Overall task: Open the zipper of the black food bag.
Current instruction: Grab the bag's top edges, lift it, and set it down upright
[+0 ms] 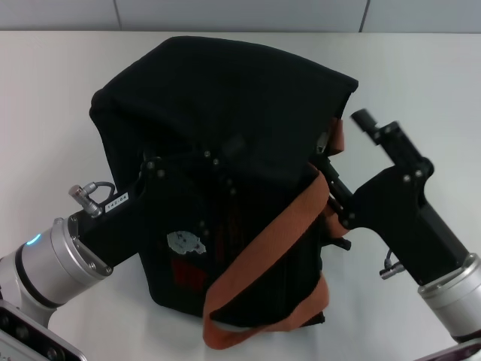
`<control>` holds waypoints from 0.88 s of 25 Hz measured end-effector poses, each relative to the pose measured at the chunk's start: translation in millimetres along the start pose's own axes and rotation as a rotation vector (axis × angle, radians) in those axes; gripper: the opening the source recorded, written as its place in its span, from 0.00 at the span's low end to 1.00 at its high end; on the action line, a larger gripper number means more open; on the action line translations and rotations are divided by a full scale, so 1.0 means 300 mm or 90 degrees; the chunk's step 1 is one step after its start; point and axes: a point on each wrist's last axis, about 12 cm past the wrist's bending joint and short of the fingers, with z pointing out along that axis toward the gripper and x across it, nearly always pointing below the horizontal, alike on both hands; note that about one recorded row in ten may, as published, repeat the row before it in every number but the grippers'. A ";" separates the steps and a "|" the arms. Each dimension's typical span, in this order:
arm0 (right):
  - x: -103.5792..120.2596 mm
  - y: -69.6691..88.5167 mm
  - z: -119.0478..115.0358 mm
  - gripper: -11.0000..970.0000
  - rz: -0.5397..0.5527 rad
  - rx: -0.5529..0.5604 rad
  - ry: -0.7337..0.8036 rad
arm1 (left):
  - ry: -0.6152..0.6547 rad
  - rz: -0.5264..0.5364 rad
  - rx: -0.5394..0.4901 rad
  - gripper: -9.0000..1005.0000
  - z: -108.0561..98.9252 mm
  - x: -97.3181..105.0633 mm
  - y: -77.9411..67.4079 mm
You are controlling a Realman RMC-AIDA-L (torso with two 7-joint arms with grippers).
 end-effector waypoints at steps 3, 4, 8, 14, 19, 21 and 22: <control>0.009 0.016 -0.004 0.75 -0.030 -0.025 0.016 | -0.001 0.000 0.000 0.10 0.001 0.000 0.001; 0.009 0.016 -0.004 0.72 -0.030 -0.025 0.016 | -0.001 0.001 0.000 0.10 0.002 0.001 0.001; 0.006 0.018 -0.008 0.62 -0.068 -0.025 0.019 | -0.002 0.001 0.002 0.10 0.006 0.003 0.002; -0.003 0.016 -0.004 0.62 -0.071 -0.019 0.009 | -0.003 0.002 0.002 0.10 0.008 0.004 0.002; -0.011 0.017 0.000 0.59 -0.104 -0.014 0.007 | -0.004 0.002 0.002 0.10 0.007 0.004 0.002; -0.012 0.017 0.002 0.58 -0.120 -0.014 0.006 | -0.004 0.002 0.003 0.10 0.007 0.004 0.002; -0.012 0.017 0.002 0.58 -0.120 -0.014 0.006 | -0.004 0.002 0.002 0.10 0.007 0.004 0.002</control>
